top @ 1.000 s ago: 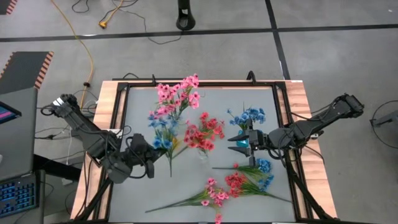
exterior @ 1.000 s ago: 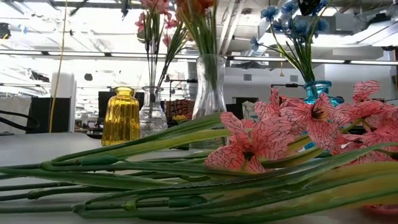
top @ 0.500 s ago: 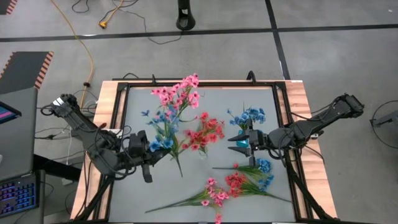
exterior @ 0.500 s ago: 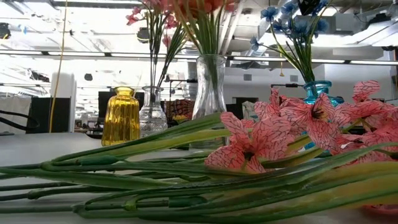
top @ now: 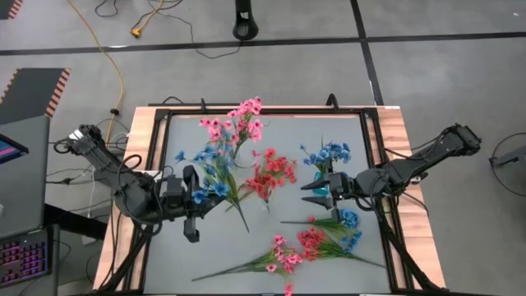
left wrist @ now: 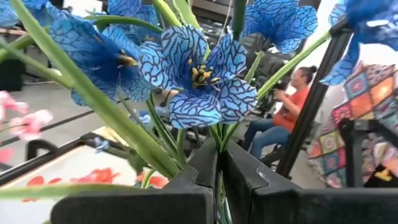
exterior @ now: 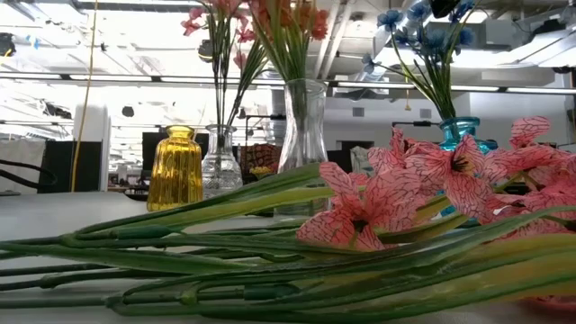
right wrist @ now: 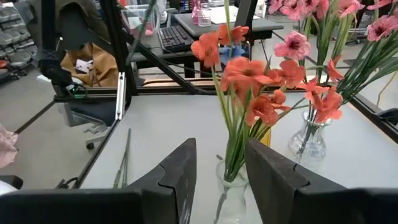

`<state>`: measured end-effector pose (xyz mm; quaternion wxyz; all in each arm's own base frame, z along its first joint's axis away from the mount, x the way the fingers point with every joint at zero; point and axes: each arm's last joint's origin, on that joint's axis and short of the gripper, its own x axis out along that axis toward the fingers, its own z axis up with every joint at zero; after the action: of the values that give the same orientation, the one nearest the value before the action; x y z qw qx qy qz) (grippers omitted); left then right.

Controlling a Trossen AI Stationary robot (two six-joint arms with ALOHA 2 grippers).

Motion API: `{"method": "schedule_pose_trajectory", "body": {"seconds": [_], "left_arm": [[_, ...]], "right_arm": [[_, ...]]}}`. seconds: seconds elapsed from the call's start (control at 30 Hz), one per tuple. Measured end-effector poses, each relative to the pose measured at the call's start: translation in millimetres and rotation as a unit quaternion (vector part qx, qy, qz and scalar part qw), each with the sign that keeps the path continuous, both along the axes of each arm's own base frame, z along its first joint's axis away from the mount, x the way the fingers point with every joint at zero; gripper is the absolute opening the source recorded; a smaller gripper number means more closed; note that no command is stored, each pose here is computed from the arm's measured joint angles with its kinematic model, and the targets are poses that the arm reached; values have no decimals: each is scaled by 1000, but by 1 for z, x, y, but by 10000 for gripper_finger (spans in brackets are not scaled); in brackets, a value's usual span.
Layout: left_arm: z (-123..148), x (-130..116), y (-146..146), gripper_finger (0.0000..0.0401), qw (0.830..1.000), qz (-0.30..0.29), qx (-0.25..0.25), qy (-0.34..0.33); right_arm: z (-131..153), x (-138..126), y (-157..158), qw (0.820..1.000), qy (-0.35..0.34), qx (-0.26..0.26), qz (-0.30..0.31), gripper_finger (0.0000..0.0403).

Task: Sort flowers into vase by color
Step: Put the left blue flowers into the blue vase

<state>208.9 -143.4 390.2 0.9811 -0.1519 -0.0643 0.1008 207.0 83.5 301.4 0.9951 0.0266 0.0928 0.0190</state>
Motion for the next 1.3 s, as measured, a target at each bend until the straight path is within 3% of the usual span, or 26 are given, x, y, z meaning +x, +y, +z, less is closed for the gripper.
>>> {"method": "schedule_pose_trajectory", "body": {"seconds": [0.27,0.47,0.6,0.83,1.1,1.3], "left_arm": [[1,8,9,0,1000,-16,9,-6],[-8,13,11,0,997,-59,47,35],[-16,13,10,0,993,-87,45,68],[-31,13,8,0,980,-148,-19,132],[-65,3,16,0,945,-107,-111,288],[-70,0,17,0,934,-105,-129,318]], "right_arm": [[0,0,0,1000,0,0,0,162],[0,0,0,1000,0,0,0,162],[0,0,0,1000,0,0,0,162],[0,0,0,1000,0,0,0,162],[0,0,0,1000,0,0,0,162],[0,0,0,1000,0,0,-1,162]]}}
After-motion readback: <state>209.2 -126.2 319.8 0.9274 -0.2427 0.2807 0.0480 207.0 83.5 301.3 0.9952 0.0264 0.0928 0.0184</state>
